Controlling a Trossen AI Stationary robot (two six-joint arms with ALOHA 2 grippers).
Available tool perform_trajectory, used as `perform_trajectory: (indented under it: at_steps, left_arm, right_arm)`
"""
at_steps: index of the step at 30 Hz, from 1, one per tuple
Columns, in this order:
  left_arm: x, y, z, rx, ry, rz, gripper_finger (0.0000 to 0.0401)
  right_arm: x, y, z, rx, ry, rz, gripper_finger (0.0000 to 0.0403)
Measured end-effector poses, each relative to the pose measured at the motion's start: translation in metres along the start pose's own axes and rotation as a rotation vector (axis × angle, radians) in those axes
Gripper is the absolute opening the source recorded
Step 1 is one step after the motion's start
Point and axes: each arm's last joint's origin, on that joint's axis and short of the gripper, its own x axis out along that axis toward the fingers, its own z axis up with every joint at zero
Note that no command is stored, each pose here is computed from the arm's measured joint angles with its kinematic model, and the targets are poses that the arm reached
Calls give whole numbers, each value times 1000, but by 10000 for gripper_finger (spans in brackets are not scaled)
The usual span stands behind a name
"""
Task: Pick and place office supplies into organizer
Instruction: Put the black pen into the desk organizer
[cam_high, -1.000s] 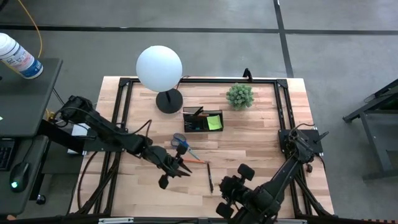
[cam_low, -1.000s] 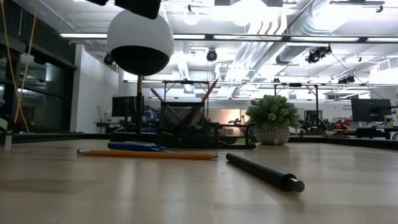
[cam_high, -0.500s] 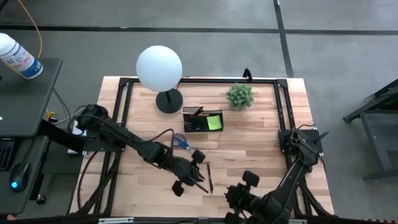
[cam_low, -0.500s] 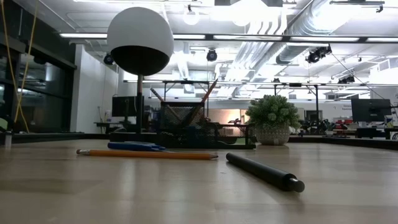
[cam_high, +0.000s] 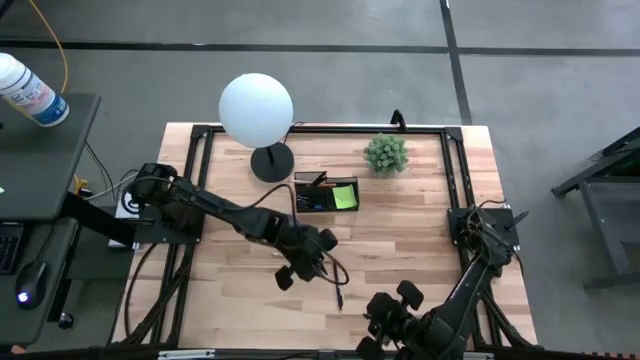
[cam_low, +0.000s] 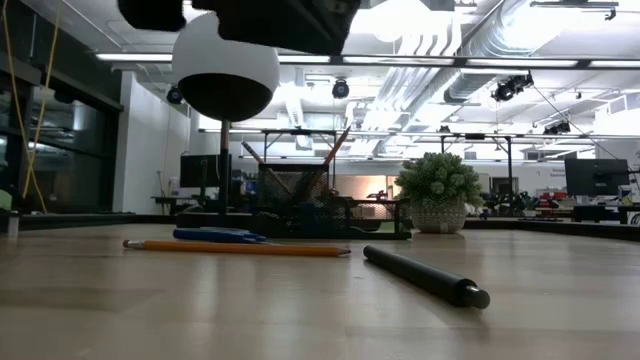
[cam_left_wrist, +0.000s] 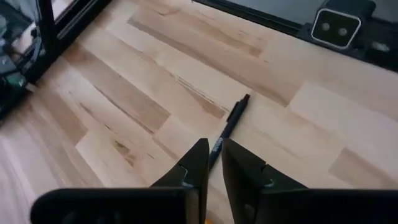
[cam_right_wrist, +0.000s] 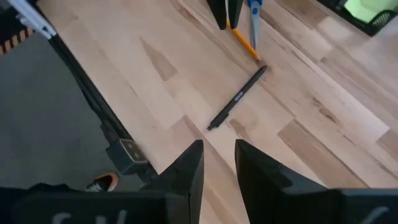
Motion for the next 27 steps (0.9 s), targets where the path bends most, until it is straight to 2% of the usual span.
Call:
perform_trajectory:
  at_steps: [7,11,17,20,27]
  left_arm:
    - [27,9,-30,125,17,-112,74]
    - [43,5,-41,164,80,-115,102]
    - [49,7,-38,237,2,-106,140]
    - [55,12,-33,263,-60,-51,157]
    - [72,8,-45,338,-47,-68,189]
  right_arm:
    - [11,-1,14,74,58,-25,82]
    - [15,-2,19,96,80,-34,82]
    - [16,-2,21,101,68,-36,82]
    - [16,-2,21,102,82,-36,82]
    - [16,-2,20,105,105,-32,82]
